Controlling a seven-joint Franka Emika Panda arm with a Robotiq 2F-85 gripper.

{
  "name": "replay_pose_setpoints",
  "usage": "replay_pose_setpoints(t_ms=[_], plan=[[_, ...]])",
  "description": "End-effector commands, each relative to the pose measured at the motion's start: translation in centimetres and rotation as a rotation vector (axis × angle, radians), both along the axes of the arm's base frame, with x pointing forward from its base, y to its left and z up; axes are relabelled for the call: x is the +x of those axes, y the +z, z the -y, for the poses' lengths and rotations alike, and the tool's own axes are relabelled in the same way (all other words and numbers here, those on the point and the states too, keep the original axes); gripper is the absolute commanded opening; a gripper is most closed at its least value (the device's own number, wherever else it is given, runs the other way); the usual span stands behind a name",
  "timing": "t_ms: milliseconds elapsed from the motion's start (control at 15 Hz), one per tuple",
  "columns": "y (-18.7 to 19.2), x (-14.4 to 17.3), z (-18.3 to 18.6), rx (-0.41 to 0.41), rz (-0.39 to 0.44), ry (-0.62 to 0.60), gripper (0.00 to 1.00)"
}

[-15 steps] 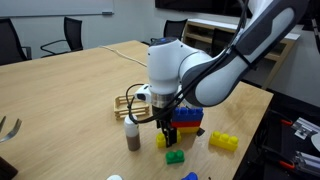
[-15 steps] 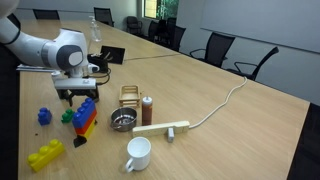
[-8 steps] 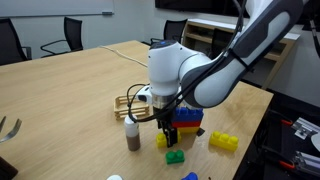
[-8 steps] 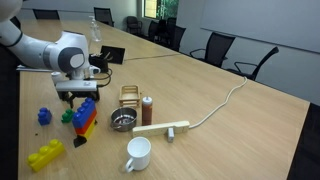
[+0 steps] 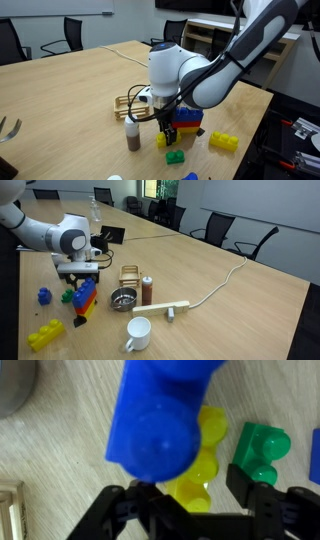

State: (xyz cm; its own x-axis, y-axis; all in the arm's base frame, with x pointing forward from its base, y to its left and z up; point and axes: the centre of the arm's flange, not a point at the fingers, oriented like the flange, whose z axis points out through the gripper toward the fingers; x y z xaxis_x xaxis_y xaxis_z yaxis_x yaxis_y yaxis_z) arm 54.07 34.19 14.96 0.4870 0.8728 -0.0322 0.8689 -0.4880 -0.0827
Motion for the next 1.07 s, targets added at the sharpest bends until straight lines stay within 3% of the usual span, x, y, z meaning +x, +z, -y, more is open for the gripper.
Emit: replay_pose_setpoints(t_ms=[0, 200, 267, 333, 1000], plan=[[0.0, 0.4, 0.1, -0.005, 0.015, -0.005, 0.44], [-0.1, 0.4, 0.2, -0.007, 0.014, -0.010, 0.25], [0.0, 0.3, 0.1, -0.008, 0.013, -0.012, 0.23], [0.3, 0.2, 0.0, -0.006, 0.013, -0.014, 0.13], [3.6, -2.2, -2.1, 0.026, 0.007, -0.057, 0.10]])
